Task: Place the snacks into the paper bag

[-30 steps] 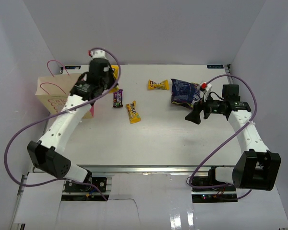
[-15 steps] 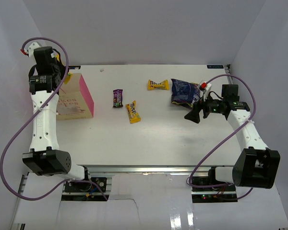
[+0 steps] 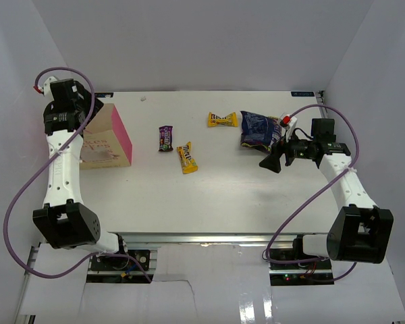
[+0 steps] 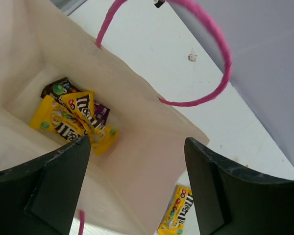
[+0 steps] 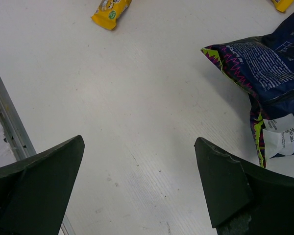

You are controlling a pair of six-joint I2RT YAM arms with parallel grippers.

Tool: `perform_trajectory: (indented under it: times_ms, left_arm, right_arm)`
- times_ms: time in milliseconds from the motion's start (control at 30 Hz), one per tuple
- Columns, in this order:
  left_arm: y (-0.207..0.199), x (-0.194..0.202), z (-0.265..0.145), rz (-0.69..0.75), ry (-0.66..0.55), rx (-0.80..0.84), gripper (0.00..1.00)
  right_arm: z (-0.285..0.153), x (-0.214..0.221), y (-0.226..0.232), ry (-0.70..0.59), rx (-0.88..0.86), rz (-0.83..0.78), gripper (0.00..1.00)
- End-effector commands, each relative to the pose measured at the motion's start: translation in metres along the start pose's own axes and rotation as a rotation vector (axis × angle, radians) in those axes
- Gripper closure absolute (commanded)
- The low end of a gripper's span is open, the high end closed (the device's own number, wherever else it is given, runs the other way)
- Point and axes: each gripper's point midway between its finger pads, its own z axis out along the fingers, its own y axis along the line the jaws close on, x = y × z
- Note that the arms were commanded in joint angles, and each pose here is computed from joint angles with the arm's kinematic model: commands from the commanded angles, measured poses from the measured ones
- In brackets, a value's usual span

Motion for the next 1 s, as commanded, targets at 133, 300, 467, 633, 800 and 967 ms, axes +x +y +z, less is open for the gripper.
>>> perform_trajectory:
  times_ms: [133,300,467,633,800,967]
  left_arm:
    - [-0.056,-0.019,-0.037,0.019,-0.019,0.307,0.11]
    - [-0.117,0.020,-0.079,0.100,0.112,0.726,0.16]
    - [-0.150,0.116,-0.107,0.205,0.342,0.887,0.16]
    - [-0.134,0.224,-0.077,0.221,0.521,0.682,0.16]
    - [-0.110,0.286,-0.036,0.250,0.583,0.463,0.17]
    - [-0.108,0.271,-0.029,0.302,0.462,0.392,0.16]
  right_arm:
    - [0.002,-0.003,0.000,-0.011,-0.018,-0.004,0.00]
    - [0.003,0.002,-0.003,0.007,-0.008,0.010,0.05]
    - [0.009,0.016,-0.018,0.064,0.063,0.142,0.16]
    - [0.008,0.033,-0.066,0.156,0.356,0.261,0.15]
    - [0.019,0.028,-0.049,0.131,0.219,0.239,0.10]
    - [0.078,0.007,0.027,0.153,-0.235,0.118,0.11]
